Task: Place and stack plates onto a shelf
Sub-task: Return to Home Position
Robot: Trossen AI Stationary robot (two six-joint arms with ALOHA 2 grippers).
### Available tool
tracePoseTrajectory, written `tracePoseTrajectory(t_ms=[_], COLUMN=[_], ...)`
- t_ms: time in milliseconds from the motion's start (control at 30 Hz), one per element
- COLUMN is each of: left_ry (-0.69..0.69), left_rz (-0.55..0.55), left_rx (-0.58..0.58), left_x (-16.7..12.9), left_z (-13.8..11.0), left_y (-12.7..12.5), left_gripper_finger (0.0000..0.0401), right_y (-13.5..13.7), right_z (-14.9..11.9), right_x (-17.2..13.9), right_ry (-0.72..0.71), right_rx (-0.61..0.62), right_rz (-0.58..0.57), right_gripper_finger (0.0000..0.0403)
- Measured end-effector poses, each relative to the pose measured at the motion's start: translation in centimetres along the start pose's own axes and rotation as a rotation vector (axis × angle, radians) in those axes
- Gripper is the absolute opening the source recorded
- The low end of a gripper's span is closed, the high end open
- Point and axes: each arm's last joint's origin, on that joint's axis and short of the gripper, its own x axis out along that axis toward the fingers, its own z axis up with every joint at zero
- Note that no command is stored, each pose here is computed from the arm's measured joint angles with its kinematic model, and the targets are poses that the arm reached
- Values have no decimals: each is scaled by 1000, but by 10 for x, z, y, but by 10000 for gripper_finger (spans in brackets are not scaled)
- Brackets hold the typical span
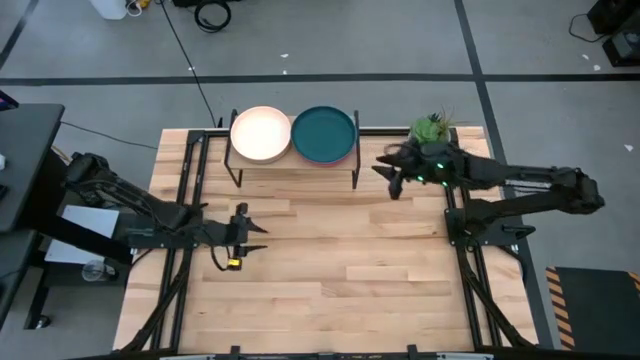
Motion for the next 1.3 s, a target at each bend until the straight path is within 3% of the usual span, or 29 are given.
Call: tracePoseTrajectory(t_ms=[333, 500, 800, 967, 1300], left_ry=[-116, -203, -323, -399, -401], left_rz=[38, 31, 177, 198, 222], left_rx=[-38, -71, -98, -117, -67], left_x=[-30, -28, -37, -39, -39], left_z=[8, -18, -42, -51, -50], left_y=[14, 15, 25, 27, 28], left_gripper_finger=[192, 192, 160, 132, 103], right_y=[4, 7, 5, 0, -8], right_z=[-52, -71, -95, -113, -143], right_x=[-29, -36, -47, -45, -41], right_ry=[-180, -184, -265, -315, -355], right_rx=[54, 73, 42, 16, 37], right_rz=[110, 173, 125, 123, 126], right_gripper_finger=[151, 151, 151, 151, 151])
